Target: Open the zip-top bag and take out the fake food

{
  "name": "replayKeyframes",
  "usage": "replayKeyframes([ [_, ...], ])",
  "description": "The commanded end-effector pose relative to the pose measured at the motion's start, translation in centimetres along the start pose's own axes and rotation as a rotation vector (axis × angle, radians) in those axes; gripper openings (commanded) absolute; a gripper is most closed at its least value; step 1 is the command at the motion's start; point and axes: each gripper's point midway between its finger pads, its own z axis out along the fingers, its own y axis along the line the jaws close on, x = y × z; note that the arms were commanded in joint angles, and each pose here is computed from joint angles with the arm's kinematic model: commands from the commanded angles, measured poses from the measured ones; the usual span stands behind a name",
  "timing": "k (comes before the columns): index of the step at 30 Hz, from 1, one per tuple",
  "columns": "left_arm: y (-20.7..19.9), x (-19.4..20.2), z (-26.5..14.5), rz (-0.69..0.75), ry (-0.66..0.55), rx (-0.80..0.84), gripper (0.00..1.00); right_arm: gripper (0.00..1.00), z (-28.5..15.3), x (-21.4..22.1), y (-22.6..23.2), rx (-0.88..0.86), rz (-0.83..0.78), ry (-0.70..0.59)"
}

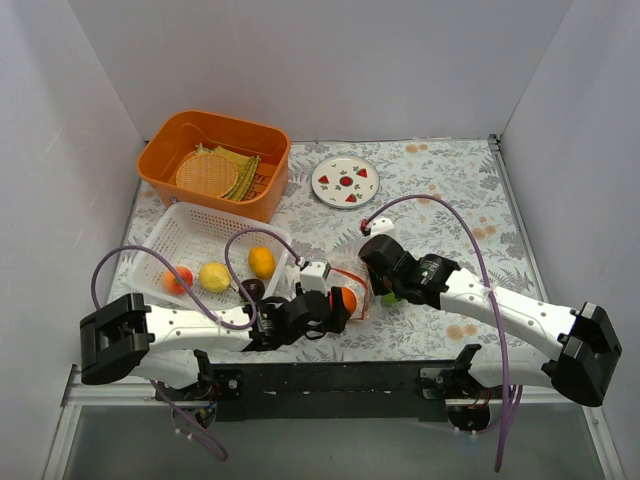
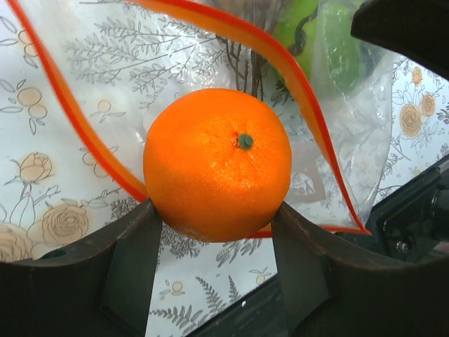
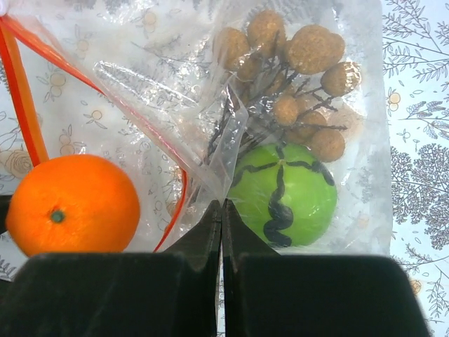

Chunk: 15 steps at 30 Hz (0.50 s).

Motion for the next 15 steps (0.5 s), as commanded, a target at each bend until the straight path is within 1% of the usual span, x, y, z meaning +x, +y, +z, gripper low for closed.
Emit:
replayKeyframes([
  [1, 0.1, -1.1, -2.0, -0.049, 0.003, -0.011, 0.28, 0.01, 0.5, -0.9, -0.8, 0.056, 0.042, -0.05],
  [4, 1.1, -2.1, -2.6, -0.09, -0.038, -0.057, 0.29, 0.01, 0.6, -0.5, -0.8, 0.053, 0.048, -0.041],
  [8, 1.2, -5.3, -3.4, -0.13, -0.119, -0.111, 0.29, 0.01, 0.5, 0.2, -0.6, 0.03, 0.057, -0.032],
  [9, 2.1, -5.4, -3.6, -0.127, -0.112, -0.155, 0.29, 0.01, 0.4, 0.2, -0.6, 0.026, 0.058, -0.034],
  [10, 2.8, -6.4, -3.6, -0.156, -0.136, -0.193, 0.29, 0.01, 0.3, 0.2, -0.7, 0.027, 0.06, -0.034],
  [11, 2.7, -7.7, -3.9, -0.182, -0.16, -0.203, 0.29, 0.01, 0.2, 0.2, -0.8, 0.025, 0.059, -0.035],
  [12, 3.9, -7.8, -4.3, -0.186, -0.156, -0.254, 0.28, 0.01, 0.0, 0.2, -0.8, 0.022, 0.06, -0.037],
  [13, 5.1, -9.1, -4.5, -0.229, -0.184, -0.291, 0.27, 0.01, 0.0, 0.3, -0.8, 0.022, 0.058, -0.034],
  [15, 6.4, -10.8, -5.5, -0.266, -0.215, -0.326, 0.27, 0.01, -0.2, 0.5, -0.8, 0.012, 0.059, -0.034],
])
